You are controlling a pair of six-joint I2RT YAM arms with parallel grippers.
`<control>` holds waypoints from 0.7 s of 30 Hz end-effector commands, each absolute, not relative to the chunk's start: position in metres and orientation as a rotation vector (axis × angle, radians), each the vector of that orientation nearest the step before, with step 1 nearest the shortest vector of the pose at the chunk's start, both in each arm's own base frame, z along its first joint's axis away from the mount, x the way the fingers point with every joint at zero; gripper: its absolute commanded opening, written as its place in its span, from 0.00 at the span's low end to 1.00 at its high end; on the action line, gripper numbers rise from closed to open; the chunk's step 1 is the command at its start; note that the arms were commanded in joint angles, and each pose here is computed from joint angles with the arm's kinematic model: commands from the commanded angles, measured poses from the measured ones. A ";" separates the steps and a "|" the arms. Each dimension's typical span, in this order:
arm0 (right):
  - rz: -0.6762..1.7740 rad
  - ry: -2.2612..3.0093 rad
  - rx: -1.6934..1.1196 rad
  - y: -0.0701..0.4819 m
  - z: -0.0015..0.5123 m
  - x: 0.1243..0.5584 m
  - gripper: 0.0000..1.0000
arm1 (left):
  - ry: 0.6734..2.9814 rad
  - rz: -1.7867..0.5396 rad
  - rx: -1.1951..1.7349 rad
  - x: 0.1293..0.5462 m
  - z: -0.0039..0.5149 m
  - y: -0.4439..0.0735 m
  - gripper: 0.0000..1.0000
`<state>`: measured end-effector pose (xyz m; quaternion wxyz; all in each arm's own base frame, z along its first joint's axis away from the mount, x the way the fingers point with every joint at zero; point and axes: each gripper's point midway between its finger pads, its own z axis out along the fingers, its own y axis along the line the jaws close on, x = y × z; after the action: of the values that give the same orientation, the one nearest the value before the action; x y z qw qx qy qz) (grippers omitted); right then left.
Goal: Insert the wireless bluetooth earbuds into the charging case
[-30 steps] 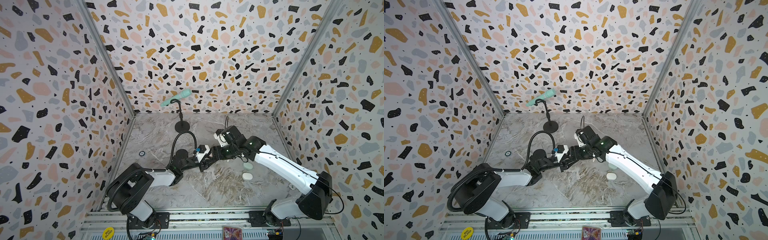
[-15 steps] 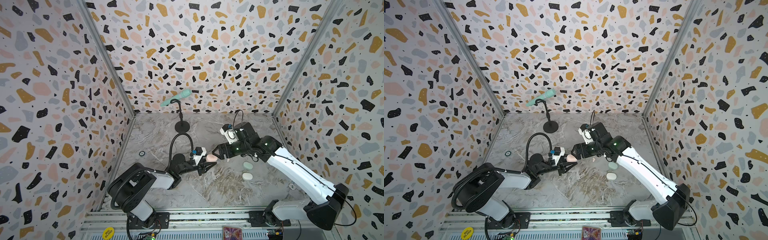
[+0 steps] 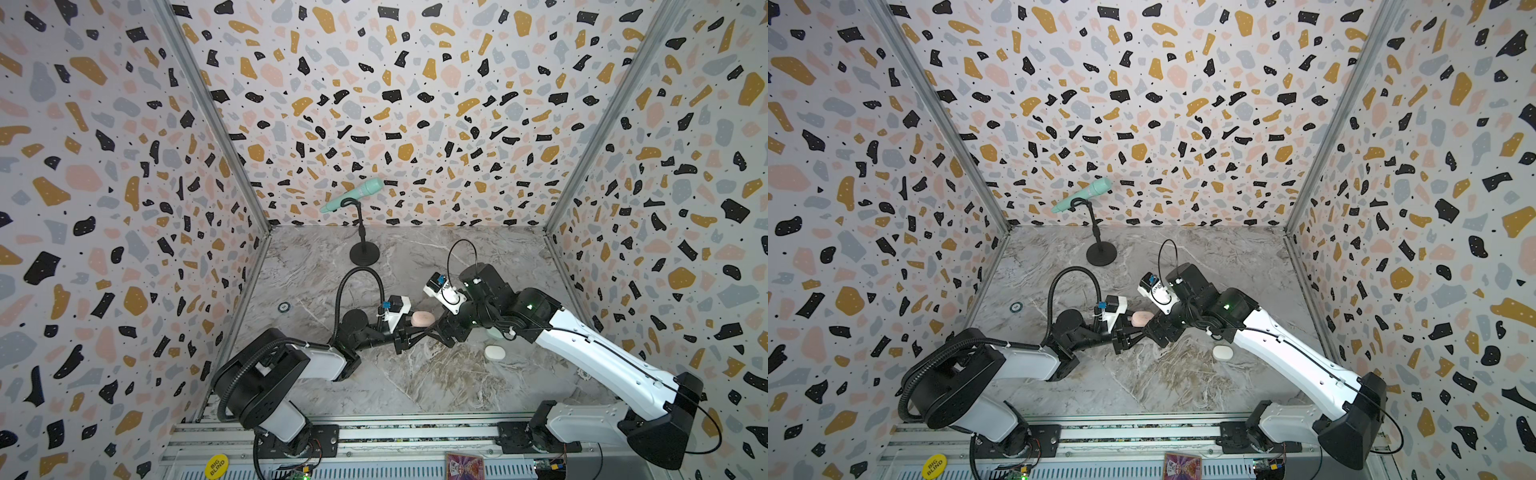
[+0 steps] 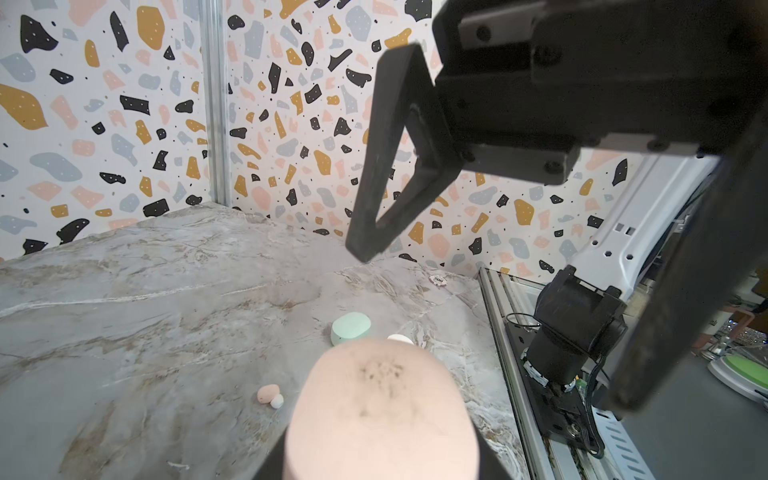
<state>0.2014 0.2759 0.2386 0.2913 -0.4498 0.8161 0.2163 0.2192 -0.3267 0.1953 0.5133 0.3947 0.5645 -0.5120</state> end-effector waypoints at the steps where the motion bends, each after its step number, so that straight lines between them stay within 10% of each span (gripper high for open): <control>1: 0.504 2.103 -1.232 0.278 0.243 0.210 0.88 | 1.260 -1.232 0.967 0.212 0.217 -0.326 0.42; 21: 0.433 2.131 -1.198 0.279 0.232 0.225 0.85 | 1.248 -1.224 0.978 0.209 0.219 -0.326 0.42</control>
<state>0.2189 0.2812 0.2322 0.3143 -0.4592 0.8109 0.1811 0.2173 -0.3259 0.1982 0.5116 0.3957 0.5658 -0.5115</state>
